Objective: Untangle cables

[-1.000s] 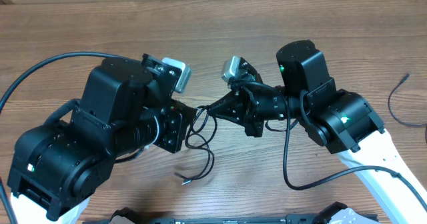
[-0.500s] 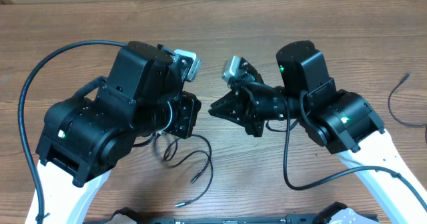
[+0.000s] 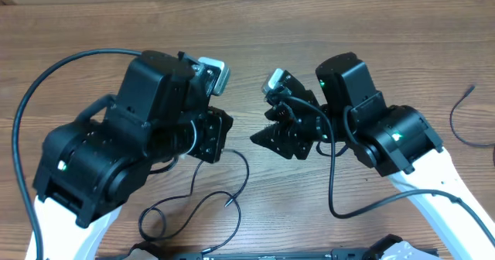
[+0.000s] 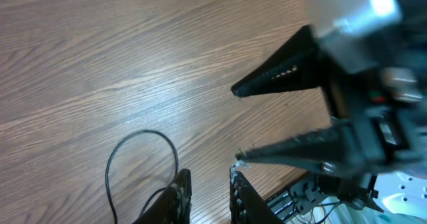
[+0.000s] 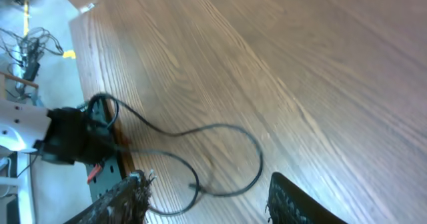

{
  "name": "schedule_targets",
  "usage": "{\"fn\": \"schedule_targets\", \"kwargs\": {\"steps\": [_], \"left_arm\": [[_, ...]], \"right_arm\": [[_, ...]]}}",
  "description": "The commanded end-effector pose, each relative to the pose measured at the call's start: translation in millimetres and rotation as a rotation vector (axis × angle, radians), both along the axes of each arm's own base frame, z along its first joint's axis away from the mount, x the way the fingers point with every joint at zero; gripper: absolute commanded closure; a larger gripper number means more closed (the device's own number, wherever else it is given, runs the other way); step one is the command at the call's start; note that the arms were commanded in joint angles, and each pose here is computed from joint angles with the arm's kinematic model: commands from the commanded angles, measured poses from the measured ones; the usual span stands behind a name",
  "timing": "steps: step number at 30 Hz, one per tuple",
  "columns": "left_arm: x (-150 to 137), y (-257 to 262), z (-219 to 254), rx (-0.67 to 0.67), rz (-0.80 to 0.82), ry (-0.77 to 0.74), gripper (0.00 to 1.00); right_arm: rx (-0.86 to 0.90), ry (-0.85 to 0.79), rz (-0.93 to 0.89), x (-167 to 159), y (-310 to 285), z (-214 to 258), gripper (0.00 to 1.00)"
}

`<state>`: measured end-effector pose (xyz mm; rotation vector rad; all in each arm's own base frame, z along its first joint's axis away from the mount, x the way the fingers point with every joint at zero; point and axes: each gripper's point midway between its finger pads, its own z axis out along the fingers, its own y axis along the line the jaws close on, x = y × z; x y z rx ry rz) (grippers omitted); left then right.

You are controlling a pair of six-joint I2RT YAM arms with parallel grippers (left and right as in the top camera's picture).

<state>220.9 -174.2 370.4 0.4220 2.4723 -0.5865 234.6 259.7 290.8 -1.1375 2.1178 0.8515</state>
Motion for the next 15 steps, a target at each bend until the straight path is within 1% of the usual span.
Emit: {"fn": "schedule_targets", "kwargs": {"steps": [1, 4, 7, 8, 10, 13, 14, 15], "left_arm": [[-9.2, 4.4, 16.6, -0.034, 0.001, -0.051, 0.80], [-13.7, 12.3, 24.7, -0.040, 0.023, -0.088, 0.80], [-14.8, 24.8, 34.1, -0.055, 0.098, -0.125, 0.79], [-15.4, 29.2, 37.7, -0.063, 0.126, -0.138, 0.79], [-17.8, 39.5, 46.5, -0.086, 0.186, -0.168, 0.77], [-26.6, 47.0, 61.0, -0.129, 0.202, -0.219, 0.73], [-29.6, 48.8, 65.2, -0.140, 0.202, -0.234, 0.69], [-32.7, 50.8, 69.6, -0.153, 0.202, -0.249, 0.67]], "right_arm": [[-0.045, 0.033, -0.012, 6.6, 1.9, -15.5, 0.44], [-0.063, 0.105, 0.010, 7.9, 8.4, -34.0, 0.44], [-0.033, 0.150, 0.110, 2.2, 21.4, -44.4, 0.44], [-0.030, 0.160, 0.131, 2.0, 24.2, -48.6, 0.43], [-0.040, 0.191, 0.145, 4.2, 28.3, -60.1, 0.39], [-0.068, 0.262, 0.161, 2.7, 35.0, -81.2, 0.36], [-0.079, 0.287, 0.177, -0.7, 39.0, -88.6, 0.36], [-0.089, 0.300, 0.197, -4.4, 43.1, -94.8, 0.35]]}}
